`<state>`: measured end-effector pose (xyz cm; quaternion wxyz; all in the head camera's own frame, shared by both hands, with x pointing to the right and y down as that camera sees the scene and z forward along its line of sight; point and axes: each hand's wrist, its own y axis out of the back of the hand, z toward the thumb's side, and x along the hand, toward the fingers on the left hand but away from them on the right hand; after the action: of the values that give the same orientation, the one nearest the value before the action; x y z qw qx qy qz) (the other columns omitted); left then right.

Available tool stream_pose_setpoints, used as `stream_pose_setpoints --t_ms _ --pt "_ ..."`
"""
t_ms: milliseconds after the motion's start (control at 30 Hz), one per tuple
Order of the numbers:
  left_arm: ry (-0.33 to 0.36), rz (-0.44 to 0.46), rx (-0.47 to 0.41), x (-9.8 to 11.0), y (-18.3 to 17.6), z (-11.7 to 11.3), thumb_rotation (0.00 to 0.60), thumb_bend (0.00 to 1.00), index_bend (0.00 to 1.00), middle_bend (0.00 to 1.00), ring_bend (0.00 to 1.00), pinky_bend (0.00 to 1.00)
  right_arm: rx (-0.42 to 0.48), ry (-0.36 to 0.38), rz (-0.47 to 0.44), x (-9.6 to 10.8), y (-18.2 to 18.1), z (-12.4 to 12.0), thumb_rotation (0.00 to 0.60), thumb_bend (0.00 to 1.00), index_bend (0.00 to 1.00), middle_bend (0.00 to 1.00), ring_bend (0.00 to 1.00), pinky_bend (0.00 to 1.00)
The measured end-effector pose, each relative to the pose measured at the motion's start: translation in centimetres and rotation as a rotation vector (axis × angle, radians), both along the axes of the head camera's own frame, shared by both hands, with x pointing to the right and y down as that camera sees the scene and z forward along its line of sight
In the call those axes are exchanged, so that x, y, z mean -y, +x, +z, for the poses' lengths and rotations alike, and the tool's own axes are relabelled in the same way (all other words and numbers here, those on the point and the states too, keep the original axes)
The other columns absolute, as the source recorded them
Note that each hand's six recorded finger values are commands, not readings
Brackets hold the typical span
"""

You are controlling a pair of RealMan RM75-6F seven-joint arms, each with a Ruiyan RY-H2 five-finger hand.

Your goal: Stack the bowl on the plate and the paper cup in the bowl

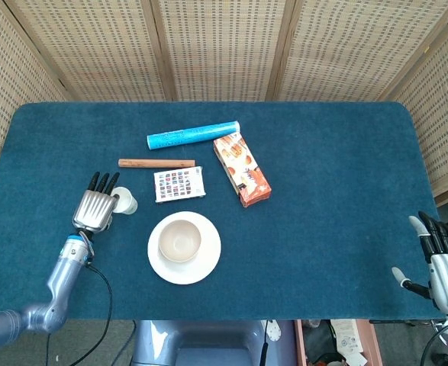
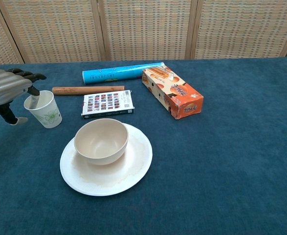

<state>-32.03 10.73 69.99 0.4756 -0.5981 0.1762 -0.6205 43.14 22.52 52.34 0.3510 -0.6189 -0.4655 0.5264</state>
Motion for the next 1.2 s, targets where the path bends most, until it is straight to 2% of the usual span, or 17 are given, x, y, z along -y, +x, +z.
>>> stream_pose_setpoints --t_ms 267,767,967,1200 --pt "0.041 0.014 -0.001 0.2 0.6 0.2 0.600 0.37 0.59 0.06 0.00 0.00 0.000 -0.001 -0.003 0.0 -0.1 0.0 0.600 0.20 0.03 0.00 0.00 0.00" --pt "0.061 -0.002 -0.012 0.4 -0.3 -0.9 0.600 0.38 0.60 0.06 0.00 0.02 0.000 -0.003 -0.004 -0.1 -0.1 0.0 0.600 0.20 0.03 0.00 0.00 0.00" --pt "0.069 0.015 -0.056 0.3 0.5 -2.8 0.600 0.38 0.60 0.06 0.00 0.02 -0.003 -0.006 -0.005 -0.1 -0.2 0.1 0.600 0.20 0.03 0.00 0.00 0.00" --pt "0.067 0.060 -0.147 -0.3 3.3 -6.2 0.600 0.38 0.60 0.06 0.00 0.02 -0.003 -0.004 -0.004 -0.1 -0.2 0.0 0.600 0.20 0.03 0.00 0.00 0.00"
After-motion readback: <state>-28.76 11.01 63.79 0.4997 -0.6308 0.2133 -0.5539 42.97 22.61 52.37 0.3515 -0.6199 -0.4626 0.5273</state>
